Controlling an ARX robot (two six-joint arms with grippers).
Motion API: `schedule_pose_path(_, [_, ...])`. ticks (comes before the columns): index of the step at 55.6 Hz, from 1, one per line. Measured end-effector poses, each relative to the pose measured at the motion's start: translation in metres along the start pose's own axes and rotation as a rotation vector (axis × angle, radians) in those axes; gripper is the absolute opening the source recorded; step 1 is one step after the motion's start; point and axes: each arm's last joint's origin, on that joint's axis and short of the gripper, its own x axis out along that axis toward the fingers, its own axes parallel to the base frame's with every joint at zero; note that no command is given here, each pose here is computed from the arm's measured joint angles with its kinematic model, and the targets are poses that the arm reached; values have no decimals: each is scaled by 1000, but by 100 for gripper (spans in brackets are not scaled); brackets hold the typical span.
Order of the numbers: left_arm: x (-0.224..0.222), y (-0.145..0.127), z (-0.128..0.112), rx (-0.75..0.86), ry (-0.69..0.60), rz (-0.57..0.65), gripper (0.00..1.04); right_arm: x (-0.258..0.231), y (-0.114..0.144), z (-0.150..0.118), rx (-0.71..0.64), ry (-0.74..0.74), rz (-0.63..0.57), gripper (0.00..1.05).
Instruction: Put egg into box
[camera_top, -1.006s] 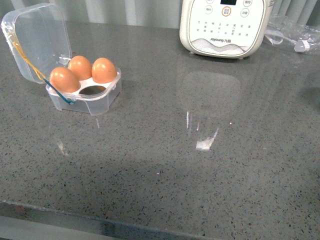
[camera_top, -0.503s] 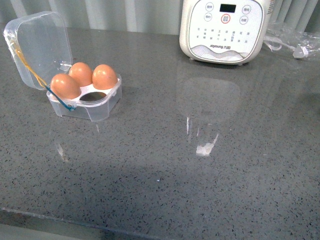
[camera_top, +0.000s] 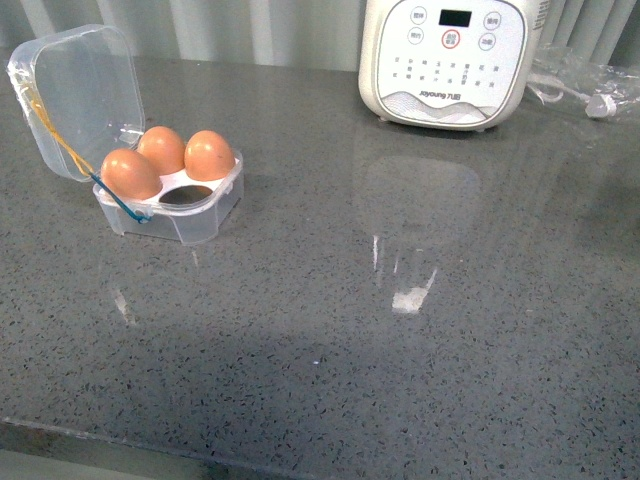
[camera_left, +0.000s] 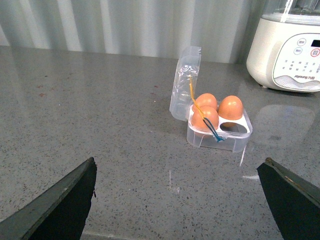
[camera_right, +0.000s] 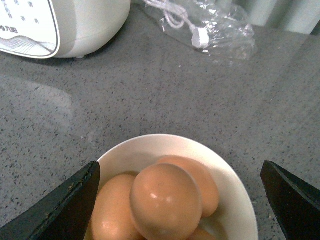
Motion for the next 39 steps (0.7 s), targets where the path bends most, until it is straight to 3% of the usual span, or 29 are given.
schedule_pose_path(30, [0, 0, 0, 0, 0, 0, 98, 8, -10, -18, 52, 43, 8, 97])
schedule_pose_path(39, [0, 0, 0, 0, 0, 0, 98, 8, -10, -16, 53, 29, 11, 67])
